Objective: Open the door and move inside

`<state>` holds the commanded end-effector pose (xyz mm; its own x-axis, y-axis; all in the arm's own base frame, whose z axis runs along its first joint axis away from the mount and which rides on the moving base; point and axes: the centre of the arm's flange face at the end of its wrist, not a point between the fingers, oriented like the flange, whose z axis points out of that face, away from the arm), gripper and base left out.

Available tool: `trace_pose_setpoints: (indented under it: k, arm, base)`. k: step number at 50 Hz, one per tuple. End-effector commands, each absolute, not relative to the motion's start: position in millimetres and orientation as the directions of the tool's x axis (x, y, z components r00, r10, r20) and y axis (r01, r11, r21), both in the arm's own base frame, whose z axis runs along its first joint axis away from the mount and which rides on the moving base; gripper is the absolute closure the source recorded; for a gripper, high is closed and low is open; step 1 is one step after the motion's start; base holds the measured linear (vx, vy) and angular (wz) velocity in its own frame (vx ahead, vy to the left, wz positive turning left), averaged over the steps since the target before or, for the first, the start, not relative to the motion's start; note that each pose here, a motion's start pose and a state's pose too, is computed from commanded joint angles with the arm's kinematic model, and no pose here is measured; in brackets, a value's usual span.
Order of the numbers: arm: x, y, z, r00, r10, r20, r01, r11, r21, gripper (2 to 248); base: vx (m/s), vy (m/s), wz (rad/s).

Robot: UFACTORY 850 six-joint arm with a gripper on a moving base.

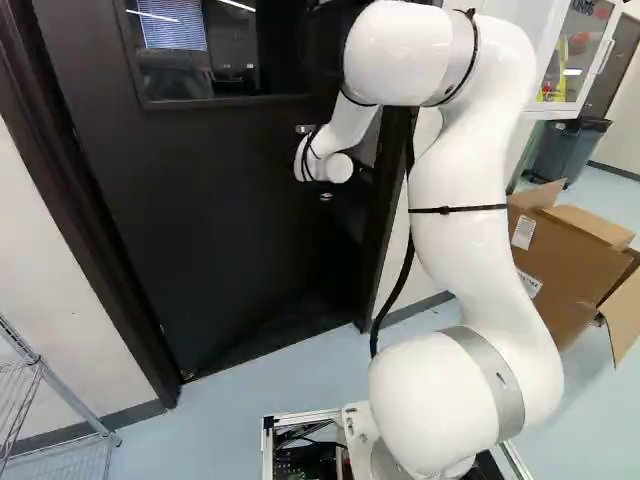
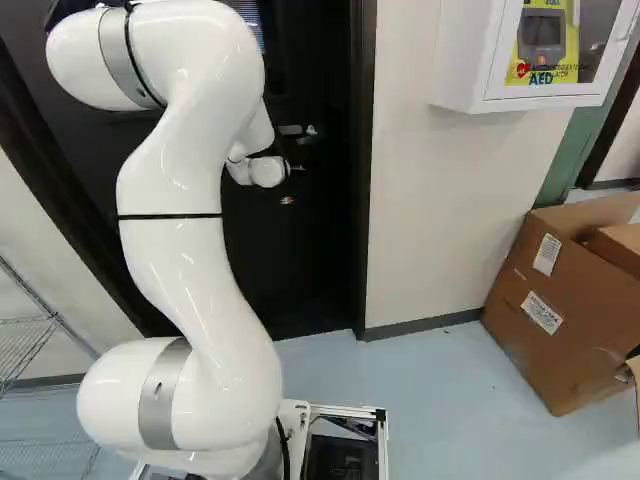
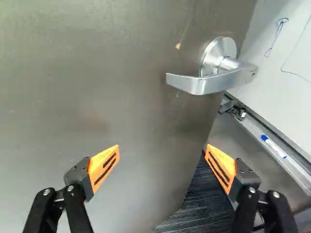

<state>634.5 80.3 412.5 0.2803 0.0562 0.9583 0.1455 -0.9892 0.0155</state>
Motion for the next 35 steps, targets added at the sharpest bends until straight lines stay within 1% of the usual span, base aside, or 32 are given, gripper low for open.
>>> trace_pose_setpoints:
  k: [22,35]
  arm:
    - [647,123,406,0.275,0.177,0.945,0.299,-0.950,0.091,3]
    - [664,143,402,0.255,0.194,0.947,0.332,-0.938,0.102,3]
  base:
    - [0.000,0.000,0.000]
    - [0.000,0.000,0.000]
